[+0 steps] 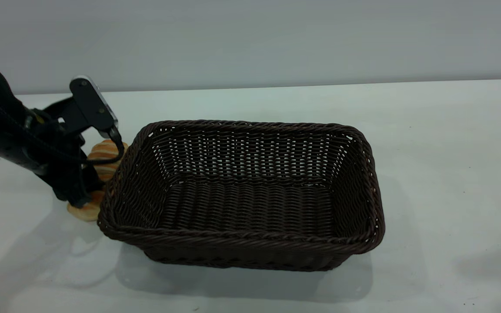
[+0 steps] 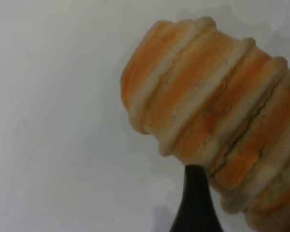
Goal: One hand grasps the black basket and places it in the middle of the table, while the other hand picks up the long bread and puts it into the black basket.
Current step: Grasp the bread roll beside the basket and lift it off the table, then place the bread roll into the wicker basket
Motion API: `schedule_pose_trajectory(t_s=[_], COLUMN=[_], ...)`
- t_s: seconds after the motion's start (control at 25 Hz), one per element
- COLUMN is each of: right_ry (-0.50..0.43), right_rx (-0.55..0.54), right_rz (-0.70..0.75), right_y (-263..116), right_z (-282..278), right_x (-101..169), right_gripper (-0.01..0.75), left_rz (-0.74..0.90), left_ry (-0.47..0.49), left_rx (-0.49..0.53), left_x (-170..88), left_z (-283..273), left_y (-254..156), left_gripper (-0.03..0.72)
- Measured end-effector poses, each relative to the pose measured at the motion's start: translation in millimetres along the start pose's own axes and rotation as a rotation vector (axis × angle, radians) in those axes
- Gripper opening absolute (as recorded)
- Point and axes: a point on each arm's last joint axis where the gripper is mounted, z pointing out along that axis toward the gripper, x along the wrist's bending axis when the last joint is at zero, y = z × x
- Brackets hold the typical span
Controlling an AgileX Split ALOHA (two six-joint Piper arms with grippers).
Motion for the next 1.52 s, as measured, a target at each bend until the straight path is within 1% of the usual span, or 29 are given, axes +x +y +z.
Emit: schedule_pose_trajectory(t_s=[0.16, 0.24, 0.32, 0.4, 0.48, 0.56, 0.6, 0.64, 0.68, 0.8, 0.88, 1.0, 1.08, 1.12, 1.2, 1.24, 1.36, 1.52], right_ry=[0.000, 0.000, 0.000, 0.000, 0.000, 0.000, 0.000, 0.000, 0.000, 0.000, 0.000, 0.000, 0.000, 0.000, 0.000, 0.000, 0.000, 0.000], right_rx=[0.001, 0.001, 0.001, 0.002, 0.002, 0.002, 0.002, 0.002, 0.002, 0.002, 0.002, 0.002, 0.002, 0.002, 0.002, 0.002, 0.002, 0.003], right_rz=[0.000, 0.000, 0.000, 0.000, 0.000, 0.000, 0.000, 0.000, 0.000, 0.000, 0.000, 0.000, 0.000, 0.000, 0.000, 0.000, 0.000, 0.000], right_y=[0, 0, 0, 0, 0, 0, 0, 0, 0, 0, 0, 0, 0, 0, 0, 0, 0, 0], right_z=[0, 0, 0, 0, 0, 0, 0, 0, 0, 0, 0, 0, 0, 0, 0, 0, 0, 0], right_x=[0, 0, 0, 0, 0, 0, 0, 0, 0, 0, 0, 0, 0, 0, 0, 0, 0, 0], right_gripper=[0.484, 0.484, 0.484, 0.484, 0.484, 0.484, 0.484, 0.484, 0.484, 0.484, 0.484, 0.484, 0.484, 0.484, 0.484, 0.484, 0.484, 0.484], left_rz=[-0.014, -0.021, -0.022, -0.022, -0.023, -0.024, -0.023, -0.027, -0.039, -0.136, -0.258, -0.431, -0.493, -0.506, -0.494, -0.478, -0.410, -0.297], left_ry=[-0.001, -0.005, -0.011, -0.018, -0.026, -0.033, -0.034, -0.033, -0.033, -0.015, 0.016, 0.114, 0.160, 0.161, 0.133, 0.100, -0.006, -0.154], left_rx=[0.002, 0.006, 0.011, 0.016, 0.021, 0.026, 0.026, 0.026, 0.027, 0.030, 0.023, -0.059, -0.121, -0.140, -0.171, -0.179, -0.191, -0.183], left_x=[-4, -5, -7, -8, -9, -10, -10, -9, -8, -1, 8, 31, 44, 46, 44, 39, 15, -27], left_z=[9, 12, 13, 13, 13, 13, 12, 10, 9, -1, -14, -45, -69, -77, -94, -100, -112, -119], left_y=[-3, -5, -6, -6, -6, -6, -5, -4, -3, 1, 4, 20, 31, 36, 48, 55, 76, 101], left_gripper=[0.574, 0.544, 0.498, 0.423, 0.325, 0.198, 0.146, 0.105, 0.086, 0.079, 0.076, 0.075, 0.075, 0.073, 0.065, 0.064, 0.064, 0.062])
